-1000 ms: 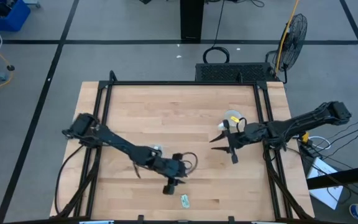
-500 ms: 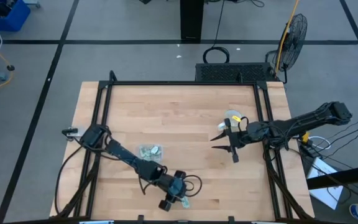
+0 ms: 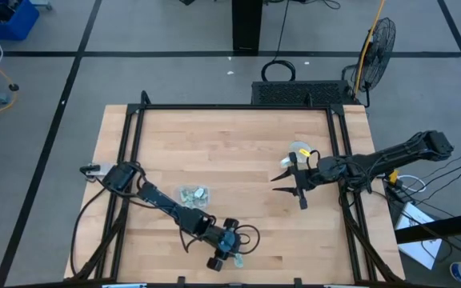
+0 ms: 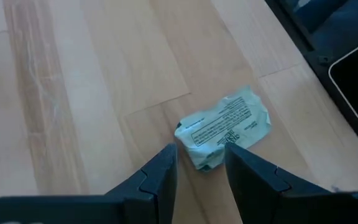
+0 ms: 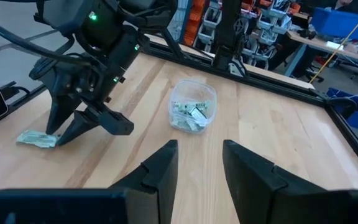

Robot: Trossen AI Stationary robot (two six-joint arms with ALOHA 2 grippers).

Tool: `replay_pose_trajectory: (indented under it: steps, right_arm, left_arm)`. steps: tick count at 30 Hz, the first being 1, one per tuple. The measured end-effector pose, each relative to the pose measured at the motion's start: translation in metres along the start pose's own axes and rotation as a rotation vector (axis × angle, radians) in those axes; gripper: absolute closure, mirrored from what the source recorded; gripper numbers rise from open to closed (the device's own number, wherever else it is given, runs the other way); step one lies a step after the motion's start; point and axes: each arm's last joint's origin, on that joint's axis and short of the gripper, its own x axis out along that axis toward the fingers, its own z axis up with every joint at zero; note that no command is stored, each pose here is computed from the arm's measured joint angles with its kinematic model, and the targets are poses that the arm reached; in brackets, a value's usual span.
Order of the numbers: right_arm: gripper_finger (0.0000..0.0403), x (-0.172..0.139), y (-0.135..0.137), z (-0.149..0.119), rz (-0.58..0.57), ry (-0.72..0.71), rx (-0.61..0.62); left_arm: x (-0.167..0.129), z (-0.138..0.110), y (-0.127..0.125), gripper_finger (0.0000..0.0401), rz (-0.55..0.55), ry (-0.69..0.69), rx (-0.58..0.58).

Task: Pick and place Stevia / Truvia into bins
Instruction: Put the stevia packet into the transparent bin

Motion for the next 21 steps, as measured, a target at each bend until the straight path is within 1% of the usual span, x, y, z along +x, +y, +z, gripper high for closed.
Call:
replay_pose_trajectory:
  steps: [2, 4, 7, 10, 12, 14, 16, 18, 21]
  right_arm:
    - [0.0284, 0.000, 0.000, 0.000, 0.001, 0.003, 0.000]
    - [0.0284, 0.000, 0.000, 0.000, 0.001, 0.004, 0.000]
    - [0.0284, 0.000, 0.000, -0.001, 0.001, 0.006, 0.005]
    - [0.0284, 0.000, 0.000, -0.001, 0.001, 0.007, 0.037]
    - [0.0284, 0.000, 0.000, -0.001, 0.002, 0.012, 0.053]
    - [0.0284, 0.000, 0.000, -0.002, 0.003, 0.017, 0.061]
    - [0.0284, 0.000, 0.001, -0.003, 0.005, 0.028, 0.075]
    - [0.0284, 0.000, 0.001, -0.004, 0.006, 0.037, 0.084]
    - [0.0284, 0.000, 0.001, -0.005, 0.008, 0.050, 0.084]
  left_arm:
    - [0.000, -0.002, -0.001, 0.0269, -0.001, 0.016, 0.017]
    - [0.000, -0.002, -0.001, 0.0286, -0.001, 0.021, 0.045]
    - [0.000, -0.002, 0.001, 0.0325, 0.001, 0.024, 0.077]
    - [-0.005, -0.001, 0.004, 0.0375, 0.005, 0.034, 0.127]
    - [-0.012, 0.001, 0.008, 0.0392, 0.021, 0.061, 0.145]
    - [-0.026, 0.003, 0.013, 0.0391, 0.072, 0.126, 0.137]
    - [-0.048, 0.007, 0.019, 0.0391, 0.162, 0.203, 0.109]
    - [-0.077, 0.009, 0.023, 0.0396, 0.259, 0.273, 0.083]
    - [-0.118, 0.009, 0.028, 0.0393, 0.393, 0.348, -0.007]
